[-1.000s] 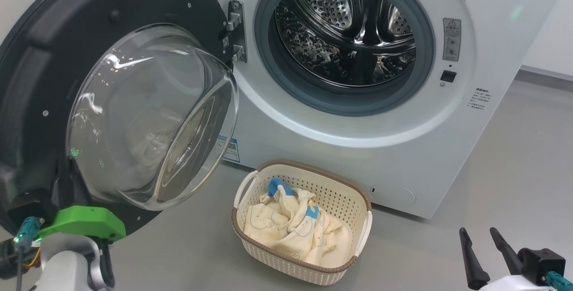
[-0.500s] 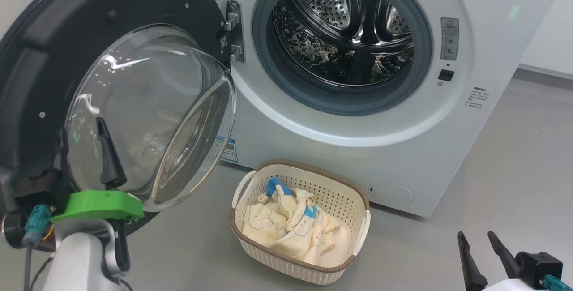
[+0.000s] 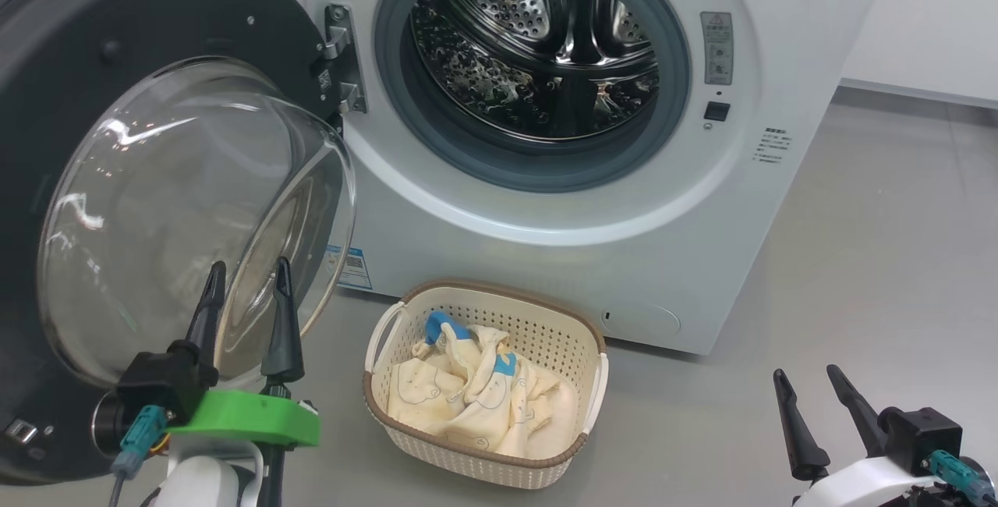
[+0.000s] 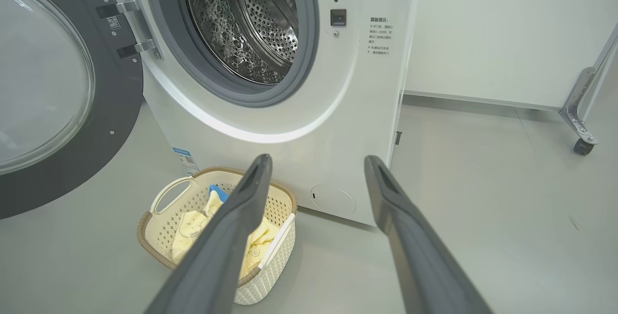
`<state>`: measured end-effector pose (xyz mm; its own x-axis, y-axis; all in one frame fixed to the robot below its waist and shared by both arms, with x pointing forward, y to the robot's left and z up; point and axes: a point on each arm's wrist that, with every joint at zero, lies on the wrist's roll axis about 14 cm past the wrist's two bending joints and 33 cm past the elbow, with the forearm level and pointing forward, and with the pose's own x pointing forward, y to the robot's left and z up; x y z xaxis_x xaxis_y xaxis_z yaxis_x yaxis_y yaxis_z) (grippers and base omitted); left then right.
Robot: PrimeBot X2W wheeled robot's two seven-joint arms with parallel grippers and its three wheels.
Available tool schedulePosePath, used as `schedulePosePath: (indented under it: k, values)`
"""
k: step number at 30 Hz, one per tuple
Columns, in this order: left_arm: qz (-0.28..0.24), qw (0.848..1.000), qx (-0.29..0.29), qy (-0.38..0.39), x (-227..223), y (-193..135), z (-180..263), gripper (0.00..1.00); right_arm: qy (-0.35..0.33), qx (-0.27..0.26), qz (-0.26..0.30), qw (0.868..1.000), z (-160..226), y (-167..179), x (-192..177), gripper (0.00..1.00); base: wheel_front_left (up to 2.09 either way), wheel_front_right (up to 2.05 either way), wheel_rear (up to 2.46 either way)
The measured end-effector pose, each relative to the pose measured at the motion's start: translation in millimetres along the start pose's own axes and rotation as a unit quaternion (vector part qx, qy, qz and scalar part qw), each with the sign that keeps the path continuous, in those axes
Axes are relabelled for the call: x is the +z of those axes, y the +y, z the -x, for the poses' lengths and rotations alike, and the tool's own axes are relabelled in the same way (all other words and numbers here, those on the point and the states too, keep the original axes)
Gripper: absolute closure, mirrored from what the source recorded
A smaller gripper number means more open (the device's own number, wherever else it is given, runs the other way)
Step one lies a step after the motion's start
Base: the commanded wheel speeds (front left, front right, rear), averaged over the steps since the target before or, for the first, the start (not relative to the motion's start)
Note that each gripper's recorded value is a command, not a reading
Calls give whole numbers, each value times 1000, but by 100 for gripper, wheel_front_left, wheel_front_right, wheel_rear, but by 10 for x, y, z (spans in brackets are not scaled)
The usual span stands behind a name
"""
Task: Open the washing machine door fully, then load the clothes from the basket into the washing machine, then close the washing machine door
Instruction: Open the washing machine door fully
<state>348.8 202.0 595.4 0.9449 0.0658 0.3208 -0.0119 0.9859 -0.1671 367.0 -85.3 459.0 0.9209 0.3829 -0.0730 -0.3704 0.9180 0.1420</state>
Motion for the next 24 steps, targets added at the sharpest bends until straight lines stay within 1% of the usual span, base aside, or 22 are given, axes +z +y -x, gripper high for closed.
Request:
schedulePosePath:
  k: [6,12,19,24]
  values:
    - [21,998,-33,42,-282,-225,44,0,-8,-20,0,1000,82,-123,38,0,0,0,0]
    - [39,994,-44,91,-601,-348,159,0,-14,-44,-2,999,174,-269,67,0,0,0,0]
    - [47,991,-59,113,-749,-465,189,0,-23,-75,4,997,298,-470,122,0,0,0,0]
    - [48,988,-60,133,-869,-481,249,0,-25,-82,9,996,332,-533,145,0,0,0,0]
